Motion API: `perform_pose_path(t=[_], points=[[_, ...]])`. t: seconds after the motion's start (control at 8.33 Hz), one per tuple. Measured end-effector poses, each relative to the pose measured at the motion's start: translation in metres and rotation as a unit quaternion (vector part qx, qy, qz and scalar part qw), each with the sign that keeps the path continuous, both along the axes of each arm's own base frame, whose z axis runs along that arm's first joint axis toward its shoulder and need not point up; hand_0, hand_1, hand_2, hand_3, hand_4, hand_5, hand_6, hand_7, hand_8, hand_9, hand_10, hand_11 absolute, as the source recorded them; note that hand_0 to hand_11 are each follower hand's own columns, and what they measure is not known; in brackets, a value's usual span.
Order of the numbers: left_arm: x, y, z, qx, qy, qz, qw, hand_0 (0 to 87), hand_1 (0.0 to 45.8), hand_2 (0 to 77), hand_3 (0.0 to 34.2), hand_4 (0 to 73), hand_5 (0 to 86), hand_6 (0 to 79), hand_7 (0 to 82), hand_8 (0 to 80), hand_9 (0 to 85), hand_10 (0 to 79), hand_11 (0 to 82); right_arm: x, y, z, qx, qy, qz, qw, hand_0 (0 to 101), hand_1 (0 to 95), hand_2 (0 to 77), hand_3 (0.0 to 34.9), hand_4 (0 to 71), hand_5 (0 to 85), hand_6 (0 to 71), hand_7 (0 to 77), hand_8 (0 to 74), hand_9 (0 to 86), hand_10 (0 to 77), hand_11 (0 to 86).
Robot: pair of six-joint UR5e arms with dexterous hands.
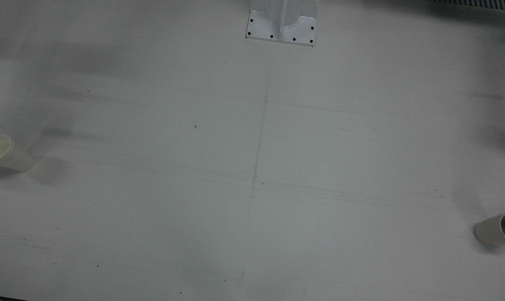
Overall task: Pour water
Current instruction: 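Close the left hand around the paper cup near it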
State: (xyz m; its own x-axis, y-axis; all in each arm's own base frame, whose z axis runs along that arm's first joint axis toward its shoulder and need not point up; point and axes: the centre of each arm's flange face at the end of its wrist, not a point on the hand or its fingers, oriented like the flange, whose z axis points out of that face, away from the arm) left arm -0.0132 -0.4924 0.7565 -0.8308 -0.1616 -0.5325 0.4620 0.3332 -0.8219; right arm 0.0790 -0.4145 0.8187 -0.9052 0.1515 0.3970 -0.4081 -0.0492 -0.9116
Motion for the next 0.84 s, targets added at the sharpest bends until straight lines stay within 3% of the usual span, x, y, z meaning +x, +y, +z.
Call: perform_pose_path(t=[0.24, 0.36, 0.48, 0.72, 0.84], points=[[0.035, 0.003, 0.021, 0.006, -0.018, 0.003, 0.9998, 50.3, 0.5, 1.6, 4.9, 13.6, 0.5, 3.8, 8.2, 6.0, 1.6, 3.8, 7.1, -0.005, 0.003, 0.025, -0.006, 0.0, -0.006, 1.0, 43, 3.3, 0.0, 0.0, 10.9, 15.8, 9.8, 16.4, 3.3, 5.4, 6.0, 9.3], [0.062, 0.003, 0.025, 0.008, -0.022, 0.0, 0.9997, 52.6, 0.5, 1.6, 4.7, 8.7, 0.5, 2.2, 6.0, 5.4, 1.1, 5.4, 9.3, -0.008, 0.002, 0.03, -0.006, -0.001, -0.009, 0.9999, 45, 4.4, 0.0, 0.0, 13.1, 16.4, 10.9, 19.1, 6.5, 5.4, 6.0, 9.3], [0.089, 0.0, 0.027, 0.008, -0.024, -0.002, 0.9997, 52.8, 4.9, 1.6, 4.8, 8.7, 0.5, 2.2, 6.0, 4.9, 0.5, 5.4, 9.3, -0.01, 0.0, 0.032, -0.006, -0.002, -0.012, 0.9999, 45, 4.4, 0.0, 0.0, 13.1, 16.4, 10.9, 19.1, 6.5, 5.4, 6.0, 9.3], [0.124, -0.012, 0.029, 0.003, -0.028, 0.002, 0.9996, 53.5, 4.9, 1.6, 4.9, 9.8, 0.5, 2.7, 6.0, 4.9, 1.1, 2.7, 9.3, -0.015, -0.001, 0.035, -0.007, -0.003, -0.016, 0.9998, 46, 4.4, 0.5, 0.0, 8.2, 16.4, 10.9, 19.1, 4.9, 4.9, 6.0, 9.3], [0.131, -0.019, 0.027, 0.0, -0.029, 0.002, 0.9996, 54.6, 6.0, 1.6, 4.8, 9.8, 0.5, 2.7, 6.0, 4.9, 1.1, 4.4, 9.3, -0.016, -0.002, 0.035, -0.007, -0.004, -0.017, 0.9998, 46, 4.4, 0.0, 0.0, 11.5, 16.9, 10.9, 19.1, 4.9, 4.9, 6.0, 9.3]])
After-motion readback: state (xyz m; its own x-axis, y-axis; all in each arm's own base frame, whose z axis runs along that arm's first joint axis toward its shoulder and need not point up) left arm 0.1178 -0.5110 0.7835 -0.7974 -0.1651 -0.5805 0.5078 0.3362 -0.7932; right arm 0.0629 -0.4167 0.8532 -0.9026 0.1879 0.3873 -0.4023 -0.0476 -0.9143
